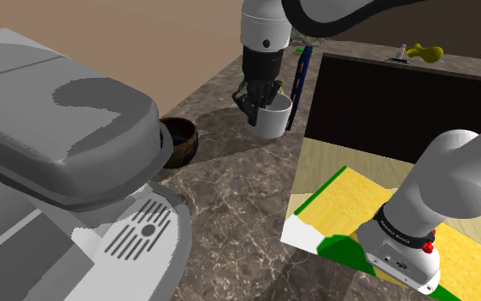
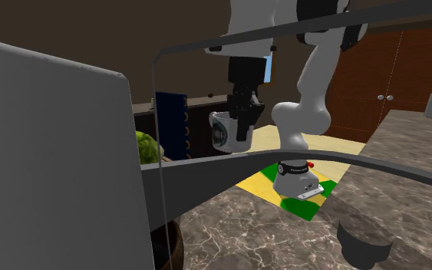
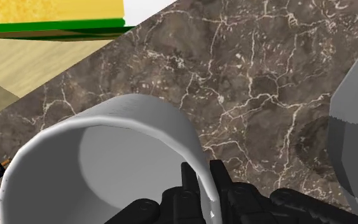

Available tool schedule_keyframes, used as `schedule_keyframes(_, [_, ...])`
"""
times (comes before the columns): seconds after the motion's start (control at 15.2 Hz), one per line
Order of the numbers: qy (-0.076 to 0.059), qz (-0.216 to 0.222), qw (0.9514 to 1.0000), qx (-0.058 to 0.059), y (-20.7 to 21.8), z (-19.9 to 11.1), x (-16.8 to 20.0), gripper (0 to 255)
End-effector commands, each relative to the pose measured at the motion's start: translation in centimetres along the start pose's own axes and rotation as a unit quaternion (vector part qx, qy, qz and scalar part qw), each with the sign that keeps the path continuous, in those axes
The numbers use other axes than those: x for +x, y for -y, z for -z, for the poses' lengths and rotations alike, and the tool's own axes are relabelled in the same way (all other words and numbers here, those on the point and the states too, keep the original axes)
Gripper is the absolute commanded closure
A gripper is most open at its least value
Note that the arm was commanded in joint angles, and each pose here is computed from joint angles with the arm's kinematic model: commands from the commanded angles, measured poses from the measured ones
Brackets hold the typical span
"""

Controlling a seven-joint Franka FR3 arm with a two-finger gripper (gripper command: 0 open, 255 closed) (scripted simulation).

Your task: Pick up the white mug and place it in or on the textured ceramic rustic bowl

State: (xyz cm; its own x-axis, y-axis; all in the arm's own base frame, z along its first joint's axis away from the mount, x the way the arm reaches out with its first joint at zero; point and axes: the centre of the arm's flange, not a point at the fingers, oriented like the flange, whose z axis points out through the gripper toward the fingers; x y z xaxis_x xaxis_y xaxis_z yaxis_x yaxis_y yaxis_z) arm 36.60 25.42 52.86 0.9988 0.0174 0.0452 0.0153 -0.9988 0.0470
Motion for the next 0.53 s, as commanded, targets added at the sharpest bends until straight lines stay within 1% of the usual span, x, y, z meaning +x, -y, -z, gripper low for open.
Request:
schedule_keyframes(0.0, [0.0,0.0,1.0,0.001,1.4,-0.1,2.5,255])
schedule_keyframes(0.46, [0.0,0.0,1.0,0.001,5.9,0.0,10.6,255])
